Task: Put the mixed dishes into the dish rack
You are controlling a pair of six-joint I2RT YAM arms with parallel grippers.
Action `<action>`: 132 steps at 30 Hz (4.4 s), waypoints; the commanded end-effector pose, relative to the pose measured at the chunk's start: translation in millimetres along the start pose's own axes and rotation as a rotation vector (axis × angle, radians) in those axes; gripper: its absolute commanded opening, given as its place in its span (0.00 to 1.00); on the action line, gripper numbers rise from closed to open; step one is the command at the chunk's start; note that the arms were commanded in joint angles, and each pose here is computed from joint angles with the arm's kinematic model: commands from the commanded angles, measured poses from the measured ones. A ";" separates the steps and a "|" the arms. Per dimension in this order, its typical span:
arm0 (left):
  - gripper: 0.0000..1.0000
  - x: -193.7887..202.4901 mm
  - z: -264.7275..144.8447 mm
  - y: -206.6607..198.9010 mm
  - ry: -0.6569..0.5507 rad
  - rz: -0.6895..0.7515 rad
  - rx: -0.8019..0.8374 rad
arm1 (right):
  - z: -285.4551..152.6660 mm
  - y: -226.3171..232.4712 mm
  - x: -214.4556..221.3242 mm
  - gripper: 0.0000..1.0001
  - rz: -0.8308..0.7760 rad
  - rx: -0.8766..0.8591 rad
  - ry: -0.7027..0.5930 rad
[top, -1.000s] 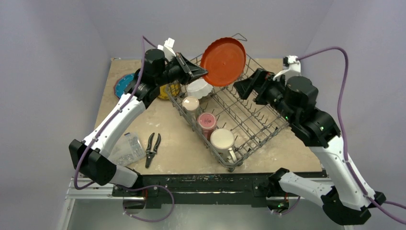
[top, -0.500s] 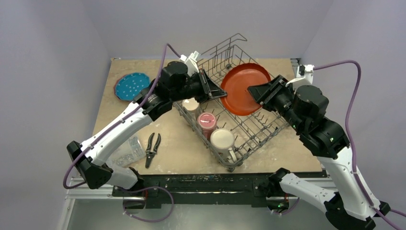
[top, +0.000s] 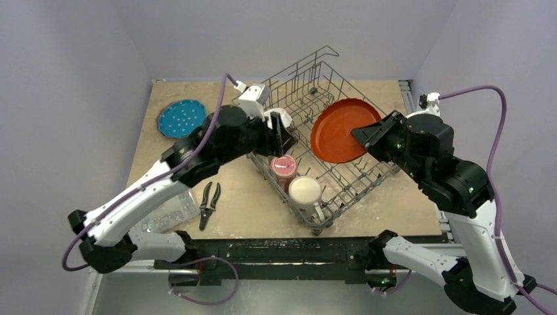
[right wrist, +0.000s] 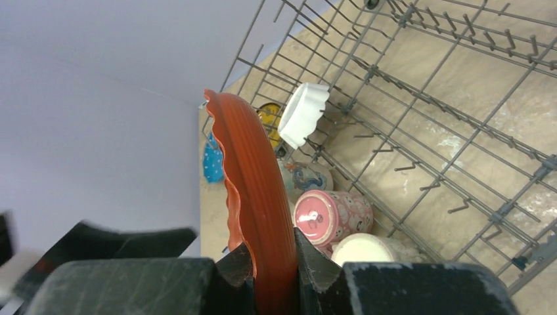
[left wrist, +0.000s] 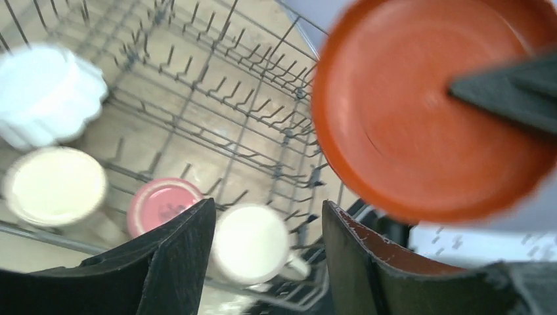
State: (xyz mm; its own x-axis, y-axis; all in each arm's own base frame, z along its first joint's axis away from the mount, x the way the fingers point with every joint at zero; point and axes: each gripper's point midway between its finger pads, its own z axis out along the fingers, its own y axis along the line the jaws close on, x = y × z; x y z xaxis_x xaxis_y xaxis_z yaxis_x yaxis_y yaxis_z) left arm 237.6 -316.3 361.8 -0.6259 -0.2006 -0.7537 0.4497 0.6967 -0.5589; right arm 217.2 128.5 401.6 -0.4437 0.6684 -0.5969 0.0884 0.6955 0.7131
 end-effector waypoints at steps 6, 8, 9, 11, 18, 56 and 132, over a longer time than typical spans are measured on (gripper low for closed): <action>0.60 7.8 -52.4 -99.3 -0.210 1.059 0.219 | -5.0 -5.5 4.4 0.00 0.032 0.059 0.042; 0.60 22.6 -40.1 -111.0 -0.190 1.185 0.207 | -5.1 -5.5 5.6 0.00 0.039 0.057 0.046; 0.60 28.1 -34.4 -115.1 -0.186 1.235 0.199 | -5.7 -5.3 5.4 0.00 0.042 0.055 0.045; 0.60 35.1 -22.9 -123.3 -0.193 1.304 0.183 | -7.0 -5.0 3.9 0.00 0.047 0.052 0.039; 0.56 30.6 9.3 -135.7 -0.234 1.383 0.059 | -15.3 -2.5 0.4 0.00 0.068 0.040 0.034; 0.00 41.5 123.1 -161.5 0.316 0.058 0.829 | -183.3 17.5 -109.8 0.98 -0.043 -0.379 -0.467; 0.09 129.1 273.4 -116.0 0.242 0.386 0.516 | -176.8 -9.6 -119.9 0.98 -0.024 -0.249 -0.496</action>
State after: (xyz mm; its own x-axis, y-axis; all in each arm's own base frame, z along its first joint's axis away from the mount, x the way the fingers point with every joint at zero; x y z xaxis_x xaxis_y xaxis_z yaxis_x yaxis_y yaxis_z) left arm 263.9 -602.4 218.1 -0.5027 0.2548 -0.8261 0.8585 0.2592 -0.4425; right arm 112.2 -1.2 524.9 0.0149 0.7192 -0.6947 -0.1559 0.6879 0.7088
